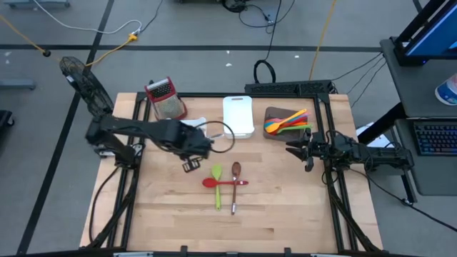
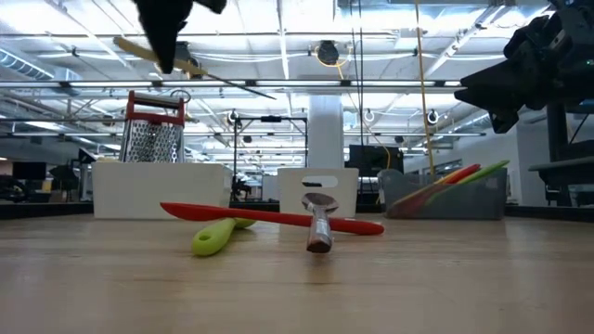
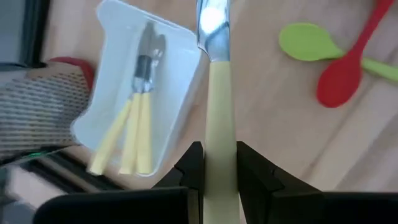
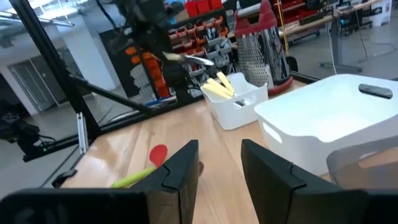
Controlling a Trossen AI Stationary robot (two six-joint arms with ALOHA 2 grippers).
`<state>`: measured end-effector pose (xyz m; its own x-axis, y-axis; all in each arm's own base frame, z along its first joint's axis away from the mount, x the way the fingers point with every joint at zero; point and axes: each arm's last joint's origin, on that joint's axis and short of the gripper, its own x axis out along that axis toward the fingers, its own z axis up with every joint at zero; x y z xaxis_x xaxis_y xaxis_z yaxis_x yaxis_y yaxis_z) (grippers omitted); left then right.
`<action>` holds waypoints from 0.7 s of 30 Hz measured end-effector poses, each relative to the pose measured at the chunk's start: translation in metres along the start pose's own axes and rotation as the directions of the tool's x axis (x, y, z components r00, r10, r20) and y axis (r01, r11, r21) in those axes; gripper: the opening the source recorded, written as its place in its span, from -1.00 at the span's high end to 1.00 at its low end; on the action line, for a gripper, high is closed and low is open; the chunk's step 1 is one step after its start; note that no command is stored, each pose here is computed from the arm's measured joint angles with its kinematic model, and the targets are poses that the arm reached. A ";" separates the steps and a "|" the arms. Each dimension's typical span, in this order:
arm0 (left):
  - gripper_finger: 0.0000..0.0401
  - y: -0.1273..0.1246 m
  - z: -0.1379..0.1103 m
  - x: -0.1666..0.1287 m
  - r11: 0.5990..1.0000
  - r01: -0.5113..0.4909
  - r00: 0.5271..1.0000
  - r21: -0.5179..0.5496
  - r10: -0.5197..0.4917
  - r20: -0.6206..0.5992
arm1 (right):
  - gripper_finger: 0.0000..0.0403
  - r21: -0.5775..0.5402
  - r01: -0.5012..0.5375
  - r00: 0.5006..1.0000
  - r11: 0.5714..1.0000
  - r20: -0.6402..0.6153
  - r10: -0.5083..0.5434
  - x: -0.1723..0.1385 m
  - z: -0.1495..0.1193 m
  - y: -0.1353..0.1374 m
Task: Pick & Place Kitchen Items
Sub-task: Put the yellow knife into the left white bin
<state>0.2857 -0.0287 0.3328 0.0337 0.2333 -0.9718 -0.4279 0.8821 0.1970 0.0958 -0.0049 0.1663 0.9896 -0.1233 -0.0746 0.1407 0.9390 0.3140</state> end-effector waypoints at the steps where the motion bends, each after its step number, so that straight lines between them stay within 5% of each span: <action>1: 0.74 0.006 -0.007 0.001 1.000 0.004 1.000 -0.014 -0.004 -0.003 | 0.43 0.000 -0.001 1.000 1.000 0.000 0.001 0.000 0.000 0.000; 10: 0.74 0.042 -0.058 0.041 0.998 -0.064 0.987 -0.009 0.062 -0.149 | 0.43 0.000 -0.001 1.000 1.000 0.002 0.001 0.000 0.000 0.000; 21: 0.74 0.073 -0.063 0.085 0.975 -0.206 0.936 0.088 0.223 -0.271 | 0.43 0.007 -0.022 0.998 1.000 0.067 0.021 0.000 0.006 0.002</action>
<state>0.2008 0.0297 0.2564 -0.3085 0.3040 -0.9014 -0.3448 0.8474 0.4038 0.0962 -0.0049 0.1726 0.9922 -0.1245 -0.0040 0.1191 0.9392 0.3220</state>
